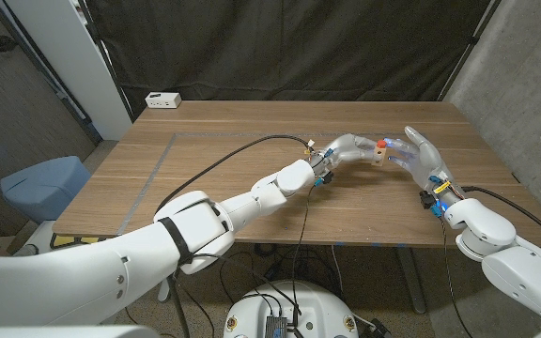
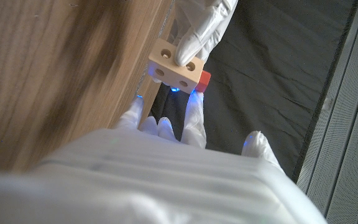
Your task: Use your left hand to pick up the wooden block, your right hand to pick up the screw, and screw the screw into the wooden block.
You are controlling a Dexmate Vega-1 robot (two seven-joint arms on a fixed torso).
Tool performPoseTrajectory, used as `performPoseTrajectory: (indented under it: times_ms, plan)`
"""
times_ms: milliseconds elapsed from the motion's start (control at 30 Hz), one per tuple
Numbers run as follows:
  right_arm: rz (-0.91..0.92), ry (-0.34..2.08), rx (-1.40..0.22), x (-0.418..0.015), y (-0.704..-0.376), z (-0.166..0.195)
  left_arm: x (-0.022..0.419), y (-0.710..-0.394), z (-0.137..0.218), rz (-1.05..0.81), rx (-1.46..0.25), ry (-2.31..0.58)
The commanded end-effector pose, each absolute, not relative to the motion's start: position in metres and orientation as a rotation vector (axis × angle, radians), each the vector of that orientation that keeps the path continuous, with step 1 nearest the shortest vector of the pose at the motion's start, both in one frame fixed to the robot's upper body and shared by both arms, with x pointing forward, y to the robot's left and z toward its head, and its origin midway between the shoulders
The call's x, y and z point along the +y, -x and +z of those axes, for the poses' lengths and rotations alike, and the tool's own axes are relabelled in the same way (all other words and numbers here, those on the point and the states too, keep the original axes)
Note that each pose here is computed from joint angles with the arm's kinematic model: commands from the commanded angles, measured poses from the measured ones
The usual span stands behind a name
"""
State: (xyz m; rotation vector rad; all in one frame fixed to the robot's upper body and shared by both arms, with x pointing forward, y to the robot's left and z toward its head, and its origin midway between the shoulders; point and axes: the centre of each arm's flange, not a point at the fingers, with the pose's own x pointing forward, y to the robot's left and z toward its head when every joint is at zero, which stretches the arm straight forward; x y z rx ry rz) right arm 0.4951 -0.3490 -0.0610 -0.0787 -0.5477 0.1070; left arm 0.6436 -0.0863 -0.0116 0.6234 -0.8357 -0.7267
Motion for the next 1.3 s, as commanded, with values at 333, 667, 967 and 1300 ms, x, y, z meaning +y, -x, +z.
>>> performPoseTrajectory:
  times_ms: [333,667,967,1300]
  plan:
    - [0.099,0.073,-0.545,-0.35,-0.4962,-0.061,-0.0884,-0.6478,-0.01,-0.723,-0.813,-0.629]
    - [0.105,0.072,-0.543,-0.3502,-0.4972,-0.0612,-0.0893,-0.6481,-0.009,-0.723,-0.811,-0.631]
    - [0.101,0.074,-0.542,-0.3506,-0.4946,-0.062,-0.0905,-0.648,-0.0087,-0.725,-0.808,-0.632]
    - [0.106,0.077,-0.543,-0.3504,-0.4922,-0.0626,-0.0908,-0.6471,-0.0089,-0.728,-0.813,-0.634]
